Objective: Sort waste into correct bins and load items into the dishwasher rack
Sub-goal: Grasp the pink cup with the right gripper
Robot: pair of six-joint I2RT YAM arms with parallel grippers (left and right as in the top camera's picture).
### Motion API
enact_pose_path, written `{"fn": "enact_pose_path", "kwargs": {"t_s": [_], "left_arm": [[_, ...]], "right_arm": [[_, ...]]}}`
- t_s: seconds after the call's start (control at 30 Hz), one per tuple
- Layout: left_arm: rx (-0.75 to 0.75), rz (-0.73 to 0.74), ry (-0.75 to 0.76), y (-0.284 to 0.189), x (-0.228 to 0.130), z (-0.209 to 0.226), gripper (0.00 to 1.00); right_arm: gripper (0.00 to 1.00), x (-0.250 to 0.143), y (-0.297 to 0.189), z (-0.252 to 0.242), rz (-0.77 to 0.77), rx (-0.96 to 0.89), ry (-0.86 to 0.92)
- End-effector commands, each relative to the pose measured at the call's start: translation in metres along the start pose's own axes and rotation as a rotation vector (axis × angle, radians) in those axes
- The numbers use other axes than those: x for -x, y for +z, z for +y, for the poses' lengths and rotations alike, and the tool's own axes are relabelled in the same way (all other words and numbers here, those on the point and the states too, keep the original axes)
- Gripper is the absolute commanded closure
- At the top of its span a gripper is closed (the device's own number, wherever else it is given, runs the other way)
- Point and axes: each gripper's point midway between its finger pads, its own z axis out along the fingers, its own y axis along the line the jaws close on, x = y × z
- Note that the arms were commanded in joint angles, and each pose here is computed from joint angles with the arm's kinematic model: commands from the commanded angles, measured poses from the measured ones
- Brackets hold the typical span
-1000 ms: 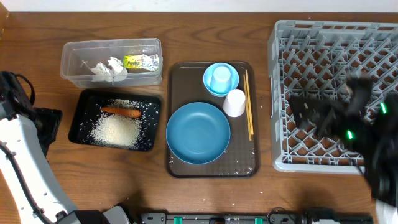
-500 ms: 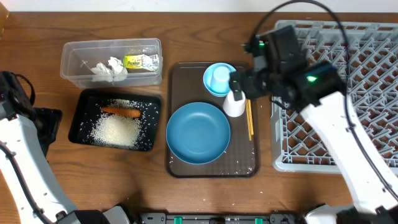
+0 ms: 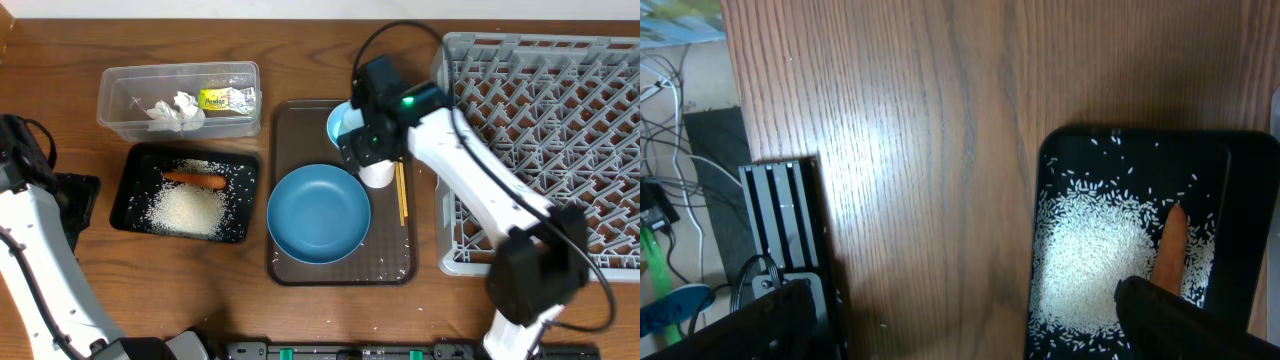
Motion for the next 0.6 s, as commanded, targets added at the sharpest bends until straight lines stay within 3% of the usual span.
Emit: {"fn": "enact_pose_path", "kwargs": {"t_s": [0.0, 0.33, 0.4, 0.5, 0.57], "left_arm": [[0.009, 0.000, 0.004, 0.001, 0.001, 0.002, 0.02], [0.009, 0.000, 0.004, 0.001, 0.001, 0.002, 0.02], [0.009, 0.000, 0.004, 0.001, 0.001, 0.002, 0.02], [0.009, 0.000, 0.004, 0.001, 0.001, 0.002, 0.02], [0.009, 0.000, 0.004, 0.001, 0.001, 0.002, 0.02]], "right_arm": [[0.01, -0.002, 0.017, 0.000, 0.038, -0.025, -0.011], [0.01, -0.009, 0.037, -0.016, 0.091, -0.107, -0.027], [0.06, -0.010, 0.037, -0.016, 0.093, -0.107, -0.027], [0.24, -0.010, 0.040, -0.018, 0.089, -0.108, -0.018], [0.24, -0.011, 0.043, -0.019, 0.087, -0.109, 0.000]]}}
